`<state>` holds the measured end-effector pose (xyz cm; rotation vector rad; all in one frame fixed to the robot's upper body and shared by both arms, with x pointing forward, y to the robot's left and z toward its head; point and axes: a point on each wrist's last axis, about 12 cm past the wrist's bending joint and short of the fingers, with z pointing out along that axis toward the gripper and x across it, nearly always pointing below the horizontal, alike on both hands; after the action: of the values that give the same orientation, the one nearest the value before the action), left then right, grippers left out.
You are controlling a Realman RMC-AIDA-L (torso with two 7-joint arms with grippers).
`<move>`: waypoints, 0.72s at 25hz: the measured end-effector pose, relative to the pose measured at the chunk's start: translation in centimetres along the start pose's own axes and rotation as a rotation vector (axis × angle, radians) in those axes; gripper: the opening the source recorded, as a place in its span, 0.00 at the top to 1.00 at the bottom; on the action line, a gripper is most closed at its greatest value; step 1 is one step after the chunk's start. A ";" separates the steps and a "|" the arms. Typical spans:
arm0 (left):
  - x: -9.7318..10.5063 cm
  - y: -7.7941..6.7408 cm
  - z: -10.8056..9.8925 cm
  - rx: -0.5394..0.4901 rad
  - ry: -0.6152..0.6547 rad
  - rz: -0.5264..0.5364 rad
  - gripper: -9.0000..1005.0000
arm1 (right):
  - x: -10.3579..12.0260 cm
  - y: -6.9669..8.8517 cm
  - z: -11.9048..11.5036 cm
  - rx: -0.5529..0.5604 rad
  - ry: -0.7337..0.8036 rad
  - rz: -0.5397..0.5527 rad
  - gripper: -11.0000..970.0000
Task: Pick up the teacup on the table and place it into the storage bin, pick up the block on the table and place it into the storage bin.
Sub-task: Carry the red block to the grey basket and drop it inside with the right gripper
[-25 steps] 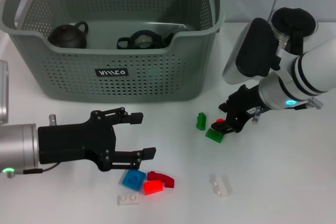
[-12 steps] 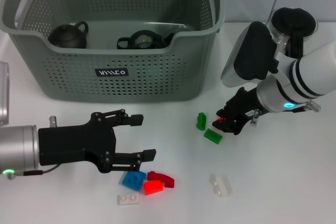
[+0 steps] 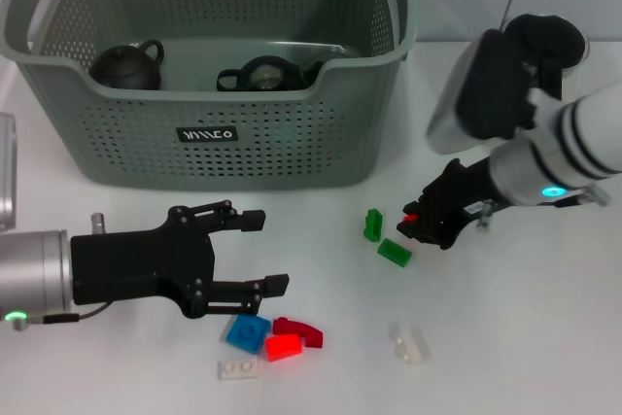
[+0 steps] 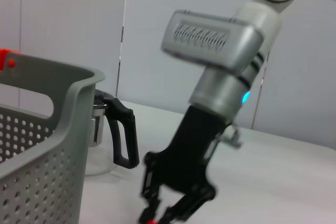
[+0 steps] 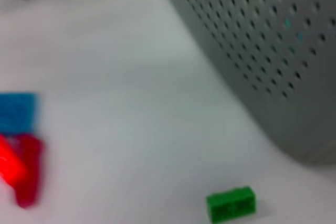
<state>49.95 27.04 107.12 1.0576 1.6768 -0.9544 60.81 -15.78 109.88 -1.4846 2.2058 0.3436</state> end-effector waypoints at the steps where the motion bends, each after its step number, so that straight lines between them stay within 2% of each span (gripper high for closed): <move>1: 0.0 0.0 -0.1 -0.002 -0.003 -0.001 0.16 | -0.1 0.1 -0.9 -0.013 -0.016 0.006 0.77; 3: 0.0 0.0 -0.2 -0.006 -0.009 -0.004 0.16 | -0.3 0.3 -3.5 -0.032 -0.054 0.021 0.78; 7: 0.1 0.0 -0.4 -0.014 -0.019 -0.009 0.16 | -1.4 1.7 -9.0 -0.123 -0.118 0.068 0.77; 8: 0.1 0.0 -0.4 -0.014 -0.020 -0.010 0.16 | -2.9 2.4 -12.3 -0.171 -0.202 0.081 0.77; 9: 0.1 0.0 -0.3 -0.015 -0.020 -0.010 0.16 | -2.9 2.4 -12.3 -0.171 -0.202 0.081 0.76; 12: 0.0 0.0 -0.2 -0.014 -0.021 -0.008 0.16 | -5.1 3.0 -16.6 -0.253 -0.343 0.082 0.75; 15: -0.2 0.1 -0.1 -0.011 -0.022 -0.002 0.16 | -7.6 1.9 -19.8 -0.252 -0.484 0.074 0.74; 18: -0.5 0.3 0.1 -0.008 -0.024 0.006 0.16 | -10.0 0.3 -20.6 -0.212 -0.557 0.073 0.73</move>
<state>50.40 26.97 107.52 1.0414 1.6558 -0.9521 58.89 -16.75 132.64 -1.2165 1.8123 0.9178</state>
